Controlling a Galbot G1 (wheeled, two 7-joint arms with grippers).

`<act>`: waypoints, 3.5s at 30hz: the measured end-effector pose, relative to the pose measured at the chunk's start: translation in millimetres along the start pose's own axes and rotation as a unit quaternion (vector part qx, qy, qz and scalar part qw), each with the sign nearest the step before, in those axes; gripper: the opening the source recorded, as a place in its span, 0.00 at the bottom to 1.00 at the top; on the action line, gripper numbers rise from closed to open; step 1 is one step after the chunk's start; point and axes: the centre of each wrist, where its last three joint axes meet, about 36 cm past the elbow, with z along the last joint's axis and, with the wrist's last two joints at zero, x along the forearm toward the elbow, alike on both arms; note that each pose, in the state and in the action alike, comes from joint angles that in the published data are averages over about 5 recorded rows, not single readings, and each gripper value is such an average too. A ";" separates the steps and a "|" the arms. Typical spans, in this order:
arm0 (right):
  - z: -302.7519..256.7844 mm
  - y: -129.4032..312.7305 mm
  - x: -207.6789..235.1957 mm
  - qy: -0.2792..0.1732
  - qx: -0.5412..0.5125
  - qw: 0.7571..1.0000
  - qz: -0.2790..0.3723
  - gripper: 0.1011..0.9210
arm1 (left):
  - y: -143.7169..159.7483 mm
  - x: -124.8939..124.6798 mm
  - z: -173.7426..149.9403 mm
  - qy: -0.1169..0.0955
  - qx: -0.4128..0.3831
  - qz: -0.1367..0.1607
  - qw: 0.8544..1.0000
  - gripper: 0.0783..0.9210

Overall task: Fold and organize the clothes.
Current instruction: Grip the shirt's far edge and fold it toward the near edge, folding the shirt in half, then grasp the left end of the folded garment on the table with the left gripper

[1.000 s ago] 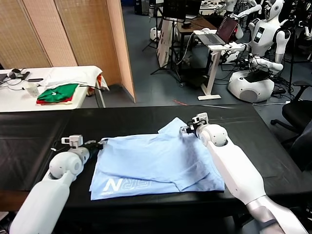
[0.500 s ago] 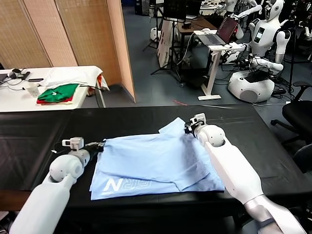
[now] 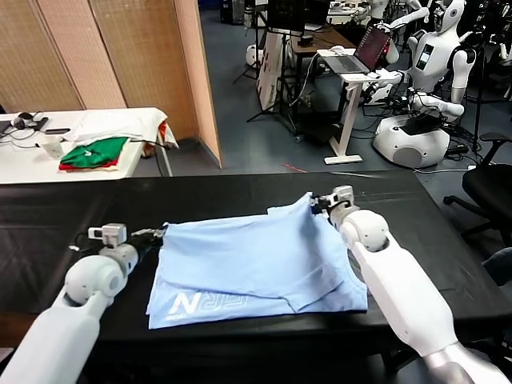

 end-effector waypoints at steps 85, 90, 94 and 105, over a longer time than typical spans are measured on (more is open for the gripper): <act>89.1 16.7 100.5 0.014 -0.075 0.996 0.038 0.98 | -42.5 70.7 62.3 -0.004 0.049 -0.017 0.999 0.98; 89.7 18.1 73.4 0.015 -0.096 0.995 0.036 0.98 | -37.2 51.7 64.4 0.001 0.058 -0.016 0.998 0.98; 91.8 18.7 56.9 0.019 -0.106 0.993 0.037 0.98 | -29.9 42.1 65.9 0.010 0.061 -0.022 0.998 0.98; 98.3 25.7 35.3 0.027 -0.118 0.992 0.033 0.81 | -28.0 38.9 77.7 0.039 0.069 -0.022 0.997 0.92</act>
